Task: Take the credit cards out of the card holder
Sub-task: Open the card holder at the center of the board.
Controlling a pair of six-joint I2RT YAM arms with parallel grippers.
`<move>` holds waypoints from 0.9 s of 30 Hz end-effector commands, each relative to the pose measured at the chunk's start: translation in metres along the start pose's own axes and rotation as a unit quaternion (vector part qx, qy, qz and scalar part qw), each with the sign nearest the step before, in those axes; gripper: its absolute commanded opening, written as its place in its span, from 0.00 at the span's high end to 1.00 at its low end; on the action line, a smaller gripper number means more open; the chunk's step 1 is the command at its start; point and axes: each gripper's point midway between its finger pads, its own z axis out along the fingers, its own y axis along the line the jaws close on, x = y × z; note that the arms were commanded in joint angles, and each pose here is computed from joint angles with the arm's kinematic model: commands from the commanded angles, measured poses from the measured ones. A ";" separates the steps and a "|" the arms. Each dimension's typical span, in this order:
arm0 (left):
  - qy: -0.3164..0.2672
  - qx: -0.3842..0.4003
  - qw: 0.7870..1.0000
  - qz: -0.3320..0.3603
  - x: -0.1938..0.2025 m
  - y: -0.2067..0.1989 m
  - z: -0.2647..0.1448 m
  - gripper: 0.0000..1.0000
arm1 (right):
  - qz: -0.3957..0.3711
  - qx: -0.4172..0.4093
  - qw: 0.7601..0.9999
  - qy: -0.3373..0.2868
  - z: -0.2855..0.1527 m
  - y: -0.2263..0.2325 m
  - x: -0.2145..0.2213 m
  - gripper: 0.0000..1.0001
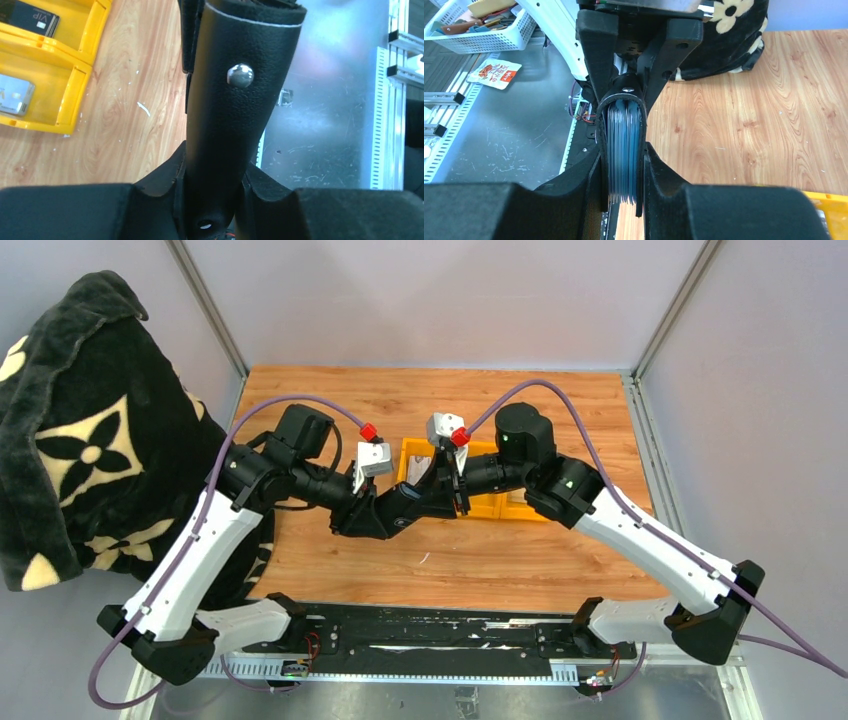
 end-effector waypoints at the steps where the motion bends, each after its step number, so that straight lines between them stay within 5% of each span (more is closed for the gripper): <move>1: -0.006 -0.009 1.000 0.005 -0.006 -0.002 -0.005 0.82 | -0.043 -0.017 0.999 -0.025 -0.001 0.011 -0.023 1.00; 3: -0.010 -0.015 1.000 0.010 -0.008 -0.003 -0.007 0.91 | -0.044 -0.010 0.999 -0.022 -0.002 0.009 -0.022 0.94; 6: -0.017 -0.042 0.999 -0.003 -0.015 0.005 -0.009 1.00 | -0.045 0.027 0.998 -0.023 -0.004 -0.002 -0.023 0.67; 12: -0.072 -0.144 0.984 -0.073 -0.031 0.040 -0.009 1.00 | -0.035 0.296 0.950 -0.093 -0.047 -0.074 -0.043 0.22; 16: -0.105 -0.196 0.964 -0.146 -0.031 0.065 -0.012 1.00 | -0.041 0.371 0.923 -0.095 -0.059 -0.090 -0.041 0.21; 21: -0.120 -0.166 0.950 -0.236 -0.025 0.082 -0.013 1.00 | -0.086 0.329 0.938 -0.075 -0.027 -0.071 -0.033 0.26; 27: -0.133 -0.113 0.953 -0.248 -0.034 0.067 -0.013 1.00 | -0.090 0.295 0.949 -0.059 0.000 -0.071 -0.028 0.35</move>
